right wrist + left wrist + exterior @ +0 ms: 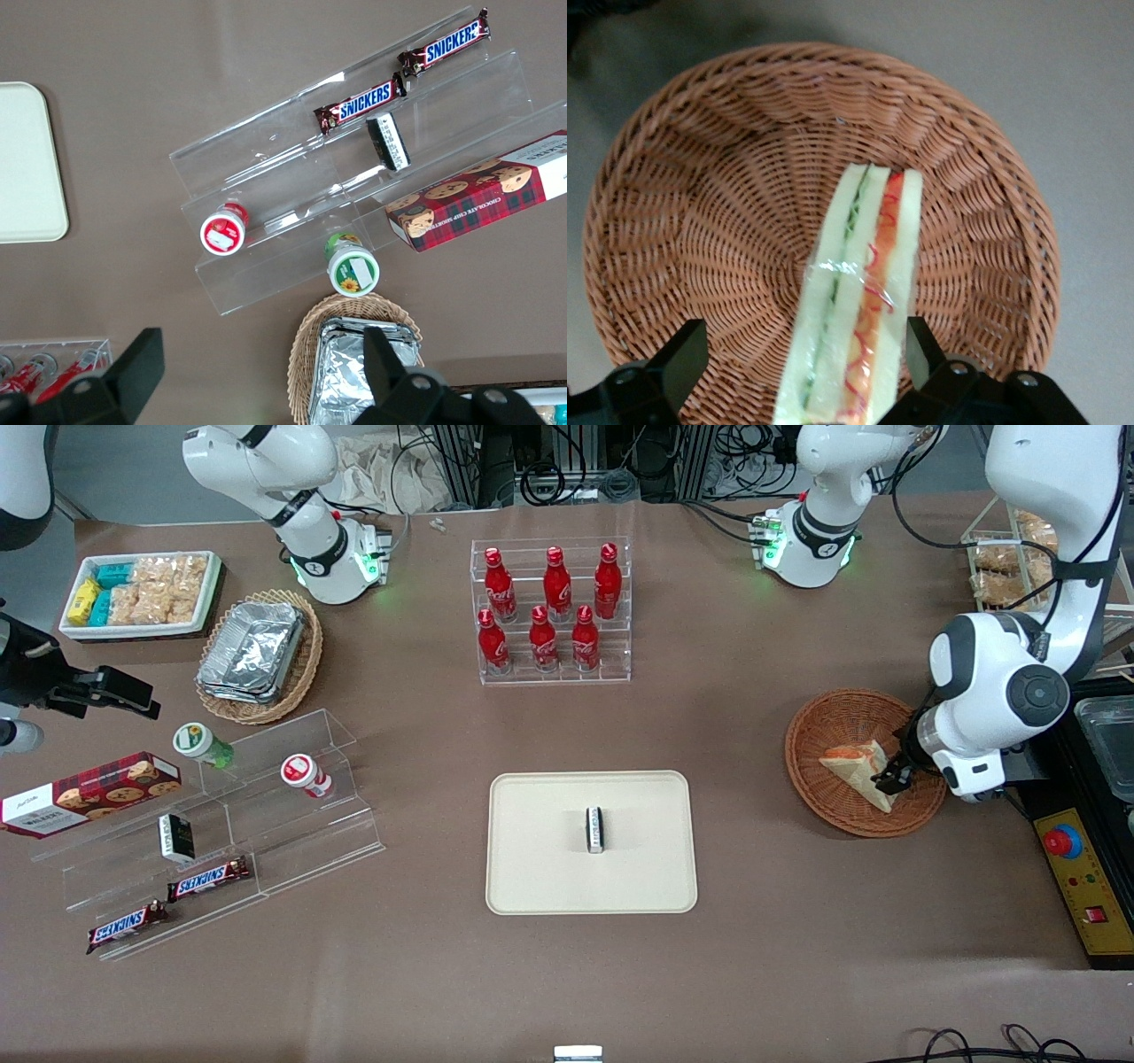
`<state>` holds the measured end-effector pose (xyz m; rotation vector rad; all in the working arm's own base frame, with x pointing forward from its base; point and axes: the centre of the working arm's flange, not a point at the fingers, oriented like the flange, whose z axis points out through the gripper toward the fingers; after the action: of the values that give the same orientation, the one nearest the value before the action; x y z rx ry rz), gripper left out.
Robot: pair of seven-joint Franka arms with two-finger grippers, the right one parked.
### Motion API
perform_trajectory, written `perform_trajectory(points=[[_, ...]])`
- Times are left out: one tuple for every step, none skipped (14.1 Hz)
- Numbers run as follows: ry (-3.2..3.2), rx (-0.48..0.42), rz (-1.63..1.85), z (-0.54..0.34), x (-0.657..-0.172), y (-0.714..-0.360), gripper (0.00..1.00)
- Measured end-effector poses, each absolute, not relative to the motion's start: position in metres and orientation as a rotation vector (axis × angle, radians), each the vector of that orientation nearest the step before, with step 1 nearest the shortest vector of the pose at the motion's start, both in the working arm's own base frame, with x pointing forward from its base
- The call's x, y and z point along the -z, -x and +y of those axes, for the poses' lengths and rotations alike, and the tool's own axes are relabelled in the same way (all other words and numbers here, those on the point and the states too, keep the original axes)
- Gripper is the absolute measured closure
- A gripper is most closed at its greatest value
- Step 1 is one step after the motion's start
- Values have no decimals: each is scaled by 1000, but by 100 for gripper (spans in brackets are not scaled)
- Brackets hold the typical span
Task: Place sandwich from basket to tray
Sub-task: 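Lower the left gripper and close it on the sandwich's wrapped edge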
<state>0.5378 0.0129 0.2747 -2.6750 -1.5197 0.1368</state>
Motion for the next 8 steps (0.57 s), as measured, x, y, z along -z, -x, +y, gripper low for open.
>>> perform_trajectory(points=[[2678,-134,-1519,8,-276,-538,0],[2677,-131,-1522,4,-277,-538,0],[2676,-130,-1525,-1,-278,-538,0],[2674,-130,-1530,-4,-278,-538,0],[2674,-131,-1530,-6,-277,-538,0],[2673,-133,-1530,-6,-277,-538,0],[2672,-136,-1530,-6,-275,-536,0],[2675,-134,-1531,-7,-271,-534,0]])
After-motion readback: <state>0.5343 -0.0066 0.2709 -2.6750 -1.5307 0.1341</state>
